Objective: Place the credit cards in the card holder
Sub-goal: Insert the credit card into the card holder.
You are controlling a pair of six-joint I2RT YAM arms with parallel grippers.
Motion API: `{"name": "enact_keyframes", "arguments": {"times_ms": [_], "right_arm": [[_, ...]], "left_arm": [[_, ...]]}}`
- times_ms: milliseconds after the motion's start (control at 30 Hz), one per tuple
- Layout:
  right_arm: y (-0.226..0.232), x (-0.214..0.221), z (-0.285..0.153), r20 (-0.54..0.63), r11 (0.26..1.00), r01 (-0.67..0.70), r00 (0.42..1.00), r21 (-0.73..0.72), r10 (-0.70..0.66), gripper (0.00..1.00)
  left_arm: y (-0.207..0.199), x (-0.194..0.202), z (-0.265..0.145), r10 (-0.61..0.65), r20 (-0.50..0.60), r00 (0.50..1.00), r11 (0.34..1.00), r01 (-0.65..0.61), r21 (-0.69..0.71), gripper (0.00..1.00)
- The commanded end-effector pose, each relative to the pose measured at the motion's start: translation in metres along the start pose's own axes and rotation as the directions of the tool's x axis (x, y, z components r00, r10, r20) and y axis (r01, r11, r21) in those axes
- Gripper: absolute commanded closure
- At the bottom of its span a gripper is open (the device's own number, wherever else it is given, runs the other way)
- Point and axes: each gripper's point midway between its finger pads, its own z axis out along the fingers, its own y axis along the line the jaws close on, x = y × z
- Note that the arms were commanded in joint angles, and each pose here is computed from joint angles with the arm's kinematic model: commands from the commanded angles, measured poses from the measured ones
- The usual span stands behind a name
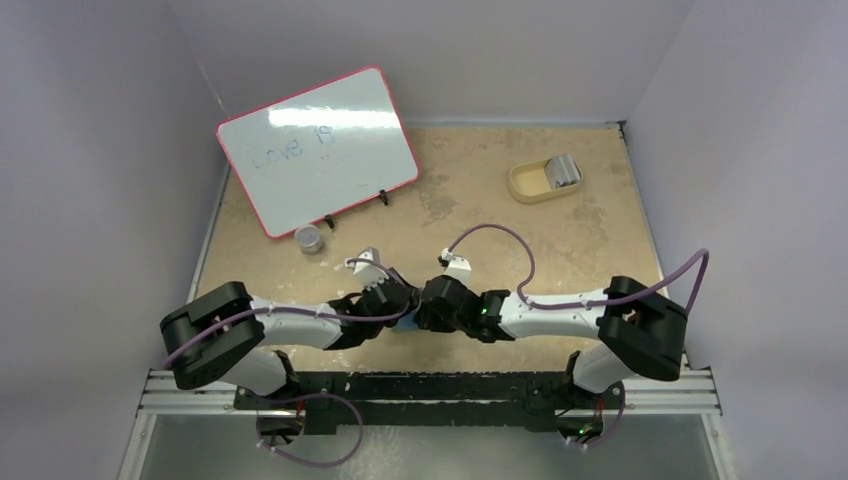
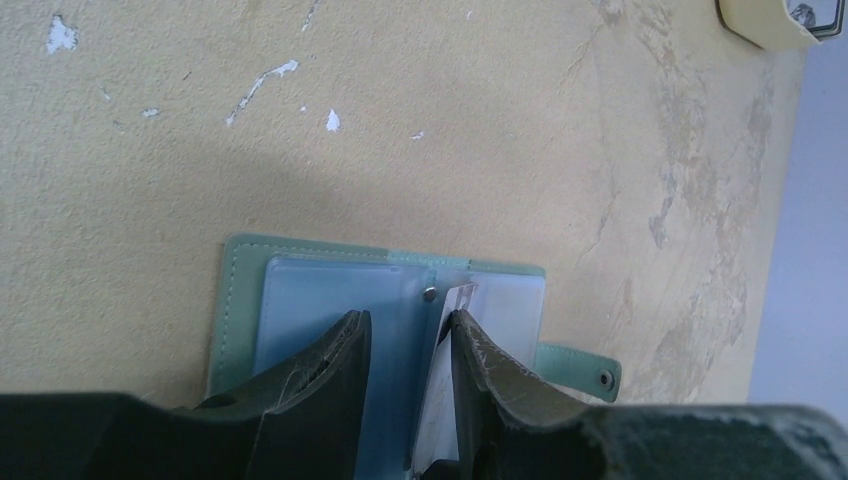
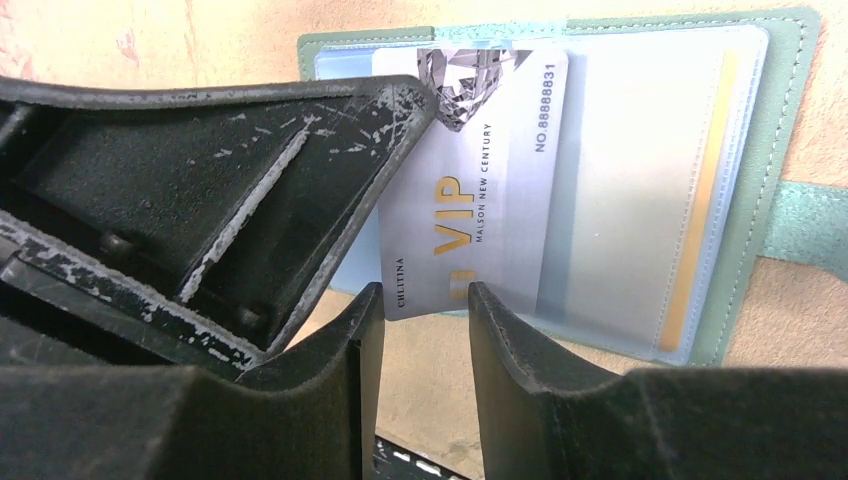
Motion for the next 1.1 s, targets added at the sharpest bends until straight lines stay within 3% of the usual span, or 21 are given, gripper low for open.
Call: {"name": "enact_keyframes", "arguments": {"times_ms": [0,533,833,1067], "right_arm": [[-0.054,0.003,0.010,0.010,0.978,0.047,0.999,0.203,-0.050,0.63],[-0.053,0.006,0.008,-0.008,0.978,0.052,0.999,0.204,-0.052,0.62],[-0.046,-0.002,-0.012,-0.003,0.986,0.062,0.998,0.153,-0.063,0.59],[-0.049,-0.029,-0.032,0.049,0.994,0.065,0.996,0.090,-0.070,0.56]], "left_arm": [[0.033,0.002,-0.008,0.055,-0.019,0.998,0.994,-0.057,-0.098,0.67],[0.028,0.019,-0.005,0.050,-0.091,0.995,0.998,-0.053,-0.036,0.88],[0.023,0.023,-0.006,0.032,-0.113,0.993,0.999,-0.034,-0.018,0.88],[0.022,0.027,-0.011,0.013,-0.145,0.989,1.000,-0.016,-0.019,0.80]]}}
